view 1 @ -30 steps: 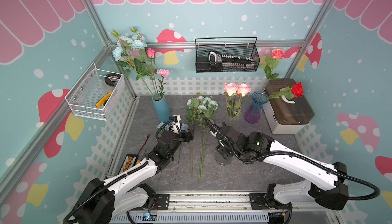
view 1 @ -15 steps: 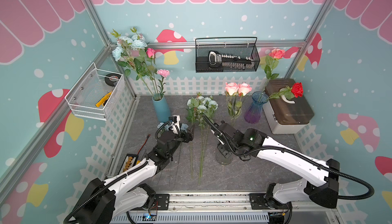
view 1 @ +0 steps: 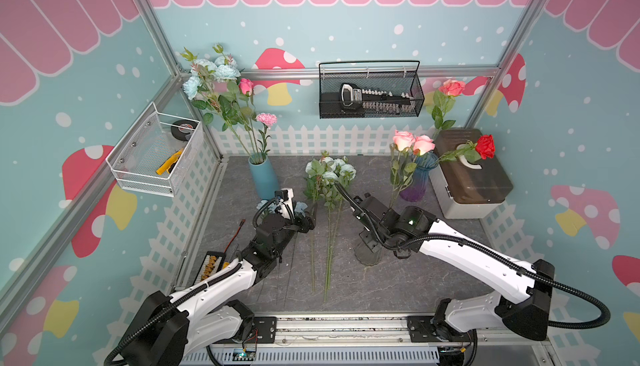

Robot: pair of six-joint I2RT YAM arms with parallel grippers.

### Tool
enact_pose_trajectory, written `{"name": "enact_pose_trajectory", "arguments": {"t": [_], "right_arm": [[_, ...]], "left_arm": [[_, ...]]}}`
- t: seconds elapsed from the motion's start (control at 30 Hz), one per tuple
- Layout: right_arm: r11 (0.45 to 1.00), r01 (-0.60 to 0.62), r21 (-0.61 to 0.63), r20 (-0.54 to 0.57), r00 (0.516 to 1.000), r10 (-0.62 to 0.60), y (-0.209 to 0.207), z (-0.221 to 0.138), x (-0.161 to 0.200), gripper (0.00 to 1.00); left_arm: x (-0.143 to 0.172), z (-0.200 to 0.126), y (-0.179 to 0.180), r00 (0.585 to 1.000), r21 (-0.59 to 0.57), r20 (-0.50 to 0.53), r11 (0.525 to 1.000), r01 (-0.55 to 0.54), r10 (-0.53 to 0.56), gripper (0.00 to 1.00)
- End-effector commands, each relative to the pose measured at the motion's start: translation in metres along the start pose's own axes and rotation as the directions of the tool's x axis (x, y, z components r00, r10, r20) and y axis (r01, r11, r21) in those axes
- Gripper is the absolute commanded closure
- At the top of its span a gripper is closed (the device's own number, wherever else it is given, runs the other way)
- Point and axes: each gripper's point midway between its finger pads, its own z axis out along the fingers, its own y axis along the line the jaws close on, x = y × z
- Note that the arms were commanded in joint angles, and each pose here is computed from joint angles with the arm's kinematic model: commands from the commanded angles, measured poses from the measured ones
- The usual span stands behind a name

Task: Pick out blue flowers from the vase
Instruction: Pick up the vase from the center of the board, then place the vase at the center of the board.

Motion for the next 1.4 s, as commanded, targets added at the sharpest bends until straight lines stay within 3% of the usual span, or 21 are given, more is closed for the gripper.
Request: {"name": "enact_pose_trajectory", "arguments": {"t": [0.0, 0.27, 0.63, 1.37], "right_arm": [[0.999, -0.005, 0.045, -0.039, 0.999, 0.007, -0.014, 0.008, -0.001, 1.0], [0.985, 0.008, 0.174, -0.089, 0.996, 0.007, -0.057, 0.026, -0.022, 1.0], [0.937, 0.125, 0.326, -0.177, 0.982, -0.07, -0.094, 0.045, -0.061, 1.0], [0.909, 0.067, 0.411, -0.102, 0.994, -0.027, -0.18, 0.099, -0.116, 1.0]], "left_arm": [[-0.005, -0.001, -0.001, 0.999, 0.017, 0.024, 1.0, 0.022, -0.023, 0.17], [-0.007, -0.002, 0.0, 0.999, 0.013, 0.031, 1.0, 0.023, -0.024, 0.17], [-0.008, -0.004, 0.003, 0.999, 0.011, 0.036, 0.999, 0.031, -0.031, 0.17], [-0.01, -0.006, 0.007, 0.998, 0.01, 0.043, 0.999, 0.04, -0.04, 0.17]]}}
